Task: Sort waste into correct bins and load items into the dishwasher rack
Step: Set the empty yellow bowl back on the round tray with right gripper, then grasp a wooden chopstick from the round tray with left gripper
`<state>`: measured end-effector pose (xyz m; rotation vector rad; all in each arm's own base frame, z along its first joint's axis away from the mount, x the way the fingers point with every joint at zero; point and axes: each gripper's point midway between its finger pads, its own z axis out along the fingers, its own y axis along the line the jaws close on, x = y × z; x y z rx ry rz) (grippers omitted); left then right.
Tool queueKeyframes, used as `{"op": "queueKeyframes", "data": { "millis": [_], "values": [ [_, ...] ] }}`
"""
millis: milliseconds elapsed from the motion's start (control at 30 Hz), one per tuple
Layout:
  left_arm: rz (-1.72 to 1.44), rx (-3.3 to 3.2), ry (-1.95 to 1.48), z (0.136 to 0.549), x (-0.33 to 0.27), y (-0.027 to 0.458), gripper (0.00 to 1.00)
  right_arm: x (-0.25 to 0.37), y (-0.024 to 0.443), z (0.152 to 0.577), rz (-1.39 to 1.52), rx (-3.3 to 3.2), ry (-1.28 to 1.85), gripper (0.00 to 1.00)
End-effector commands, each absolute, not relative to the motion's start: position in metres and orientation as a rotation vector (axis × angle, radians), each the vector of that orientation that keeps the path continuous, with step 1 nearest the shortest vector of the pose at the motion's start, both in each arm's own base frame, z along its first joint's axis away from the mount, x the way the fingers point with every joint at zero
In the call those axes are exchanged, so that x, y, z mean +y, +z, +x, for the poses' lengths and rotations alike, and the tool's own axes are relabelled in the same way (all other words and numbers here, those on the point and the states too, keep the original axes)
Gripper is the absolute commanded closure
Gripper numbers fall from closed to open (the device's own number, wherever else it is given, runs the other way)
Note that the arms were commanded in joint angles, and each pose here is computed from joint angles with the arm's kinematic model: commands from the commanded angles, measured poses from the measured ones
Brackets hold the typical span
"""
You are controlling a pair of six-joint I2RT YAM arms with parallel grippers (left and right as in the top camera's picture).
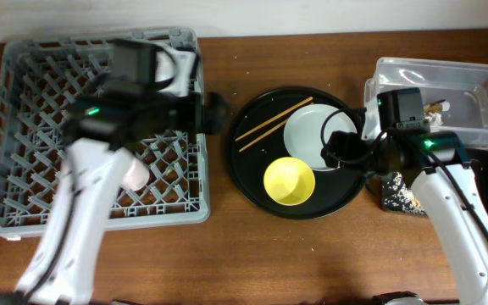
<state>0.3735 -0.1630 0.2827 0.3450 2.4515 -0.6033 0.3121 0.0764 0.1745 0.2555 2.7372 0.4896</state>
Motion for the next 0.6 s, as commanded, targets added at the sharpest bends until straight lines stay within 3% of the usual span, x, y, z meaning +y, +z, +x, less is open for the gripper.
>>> {"op": "queueKeyframes", "data": {
  "millis": [0, 133, 167, 267, 400, 467, 567],
  "values": [
    [0.491, 2.550, -0.435, 0.406, -0.199, 0.209, 0.02, 0.077, 0.180, 0.306, 0.275, 2.747, 0.533, 0.12],
    [0.812, 2.413, -0.275, 0.452, -0.243, 0.145, 0.10, 0.077, 0.179, 0.305, 0.276, 2.752, 0.533, 0.11],
    [0.867, 2.372, -0.216, 0.464, -0.247, 0.133, 0.17, 0.077, 0.179, 0.305, 0.276, 2.752, 0.533, 0.10],
    [0.856, 2.338, -0.192, 0.490, -0.255, 0.101, 0.24, 0.077, 0.179, 0.304, 0.276, 2.754, 0.532, 0.10],
    [0.880, 2.403, -0.198, 0.492, -0.258, 0.050, 0.33, 0.077, 0.179, 0.304, 0.276, 2.755, 0.532, 0.10],
    [0.901, 2.438, -0.227, 0.487, -0.261, 0.029, 0.46, 0.077, 0.177, 0.305, 0.278, 2.760, 0.532, 0.09],
    [0.932, 2.454, -0.273, 0.479, -0.270, 0.019, 0.51, 0.078, 0.170, 0.306, 0.284, 2.785, 0.530, 0.09]
  ]
}}
